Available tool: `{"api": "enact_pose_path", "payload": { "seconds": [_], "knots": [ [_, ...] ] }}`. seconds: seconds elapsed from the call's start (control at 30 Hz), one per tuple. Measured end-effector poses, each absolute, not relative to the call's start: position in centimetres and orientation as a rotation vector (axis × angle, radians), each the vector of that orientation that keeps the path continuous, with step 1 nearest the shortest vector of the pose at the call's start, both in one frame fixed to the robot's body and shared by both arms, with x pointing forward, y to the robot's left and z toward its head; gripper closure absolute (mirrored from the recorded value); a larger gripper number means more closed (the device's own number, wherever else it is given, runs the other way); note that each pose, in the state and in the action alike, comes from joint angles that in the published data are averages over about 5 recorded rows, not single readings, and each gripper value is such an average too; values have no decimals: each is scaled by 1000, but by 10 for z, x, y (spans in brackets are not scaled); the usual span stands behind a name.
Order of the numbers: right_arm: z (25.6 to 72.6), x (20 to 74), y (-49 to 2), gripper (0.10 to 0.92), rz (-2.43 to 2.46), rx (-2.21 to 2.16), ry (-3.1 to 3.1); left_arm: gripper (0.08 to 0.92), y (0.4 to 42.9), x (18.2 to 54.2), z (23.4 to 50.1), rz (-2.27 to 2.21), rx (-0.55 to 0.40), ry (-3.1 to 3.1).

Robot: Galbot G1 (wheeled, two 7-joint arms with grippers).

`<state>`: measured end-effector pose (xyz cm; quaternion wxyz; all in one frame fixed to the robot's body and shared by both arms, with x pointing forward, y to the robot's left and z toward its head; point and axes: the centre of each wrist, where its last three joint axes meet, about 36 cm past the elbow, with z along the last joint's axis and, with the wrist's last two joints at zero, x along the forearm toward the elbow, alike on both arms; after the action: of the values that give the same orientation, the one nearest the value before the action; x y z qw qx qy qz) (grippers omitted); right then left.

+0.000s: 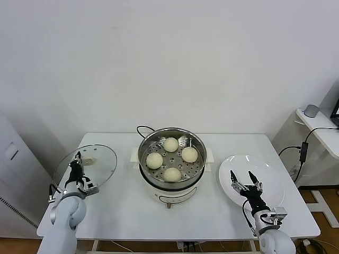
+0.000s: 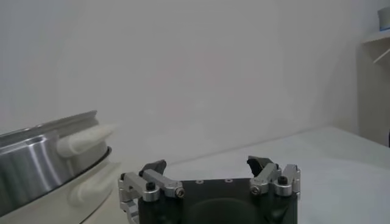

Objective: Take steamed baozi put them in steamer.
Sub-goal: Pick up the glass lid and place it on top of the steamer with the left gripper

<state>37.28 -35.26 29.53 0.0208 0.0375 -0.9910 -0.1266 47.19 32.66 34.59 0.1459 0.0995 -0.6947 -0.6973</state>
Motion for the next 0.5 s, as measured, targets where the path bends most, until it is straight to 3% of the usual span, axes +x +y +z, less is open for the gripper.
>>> {"api": "enact_pose_path", "payload": {
  "seconds": [0.27, 0.5],
  "knots": [
    [297, 368, -353, 200, -397, 122, -3073, 865, 278, 444, 401, -1943, 460, -1943],
    [299, 366, -354, 200, -393, 127, -3076, 865, 225, 427, 446, -1930, 550, -1952]
  ]
}}
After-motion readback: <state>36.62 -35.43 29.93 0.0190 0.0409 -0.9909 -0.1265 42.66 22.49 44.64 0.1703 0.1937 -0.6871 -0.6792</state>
